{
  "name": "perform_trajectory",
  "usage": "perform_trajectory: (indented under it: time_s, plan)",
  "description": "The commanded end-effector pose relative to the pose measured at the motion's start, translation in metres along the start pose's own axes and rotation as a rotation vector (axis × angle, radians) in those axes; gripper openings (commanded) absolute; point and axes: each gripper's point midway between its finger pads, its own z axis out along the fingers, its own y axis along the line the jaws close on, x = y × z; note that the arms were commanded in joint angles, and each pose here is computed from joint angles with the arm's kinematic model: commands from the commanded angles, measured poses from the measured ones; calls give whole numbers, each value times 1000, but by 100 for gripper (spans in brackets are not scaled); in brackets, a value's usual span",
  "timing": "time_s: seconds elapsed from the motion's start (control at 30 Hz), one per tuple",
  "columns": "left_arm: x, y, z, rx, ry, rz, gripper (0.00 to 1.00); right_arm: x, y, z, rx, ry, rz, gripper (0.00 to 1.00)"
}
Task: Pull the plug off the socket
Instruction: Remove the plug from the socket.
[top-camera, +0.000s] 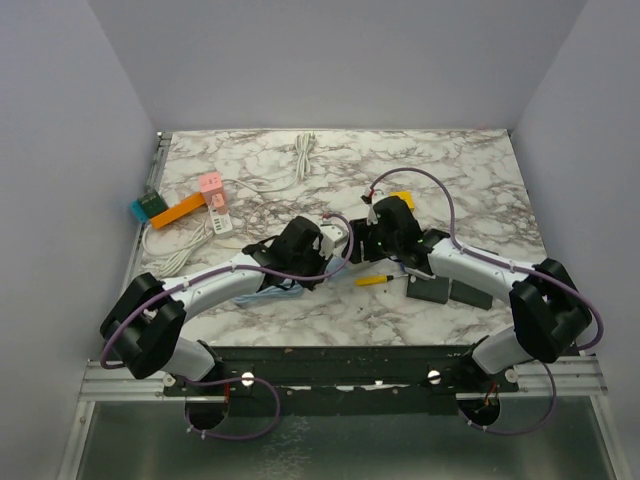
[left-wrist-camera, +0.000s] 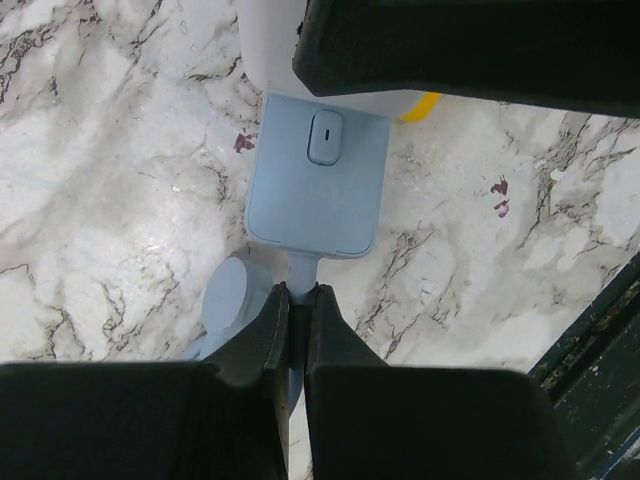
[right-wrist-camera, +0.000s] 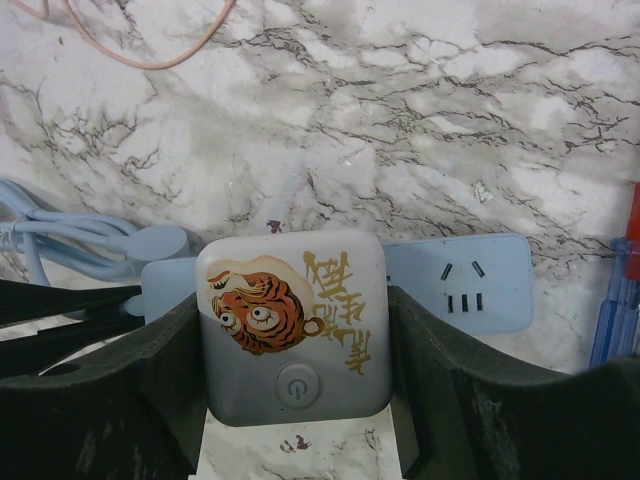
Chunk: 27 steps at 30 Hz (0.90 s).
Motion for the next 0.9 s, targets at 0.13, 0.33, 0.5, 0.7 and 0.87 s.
perform_trajectory:
  time_s: [0.13, 0.33, 0.5, 0.7, 0.87]
  plan:
    - [5, 2, 0, -23, 32, -24, 0, -17, 0, -1, -8, -83, 24, 1]
    - [2, 3, 1, -17, 26, -52, 0, -12, 10, -12, 48, -154, -10, 1]
    - [-2, 0, 1, 14, 10, -79, 0, -12, 27, -20, 59, -220, -35, 1]
    - [-6, 3, 0, 32, -7, -108, 0, -12, 38, -23, 75, -248, -21, 1]
    - [-4, 8, -2, 15, -8, -111, 0, -14, 35, -23, 103, -246, -21, 1]
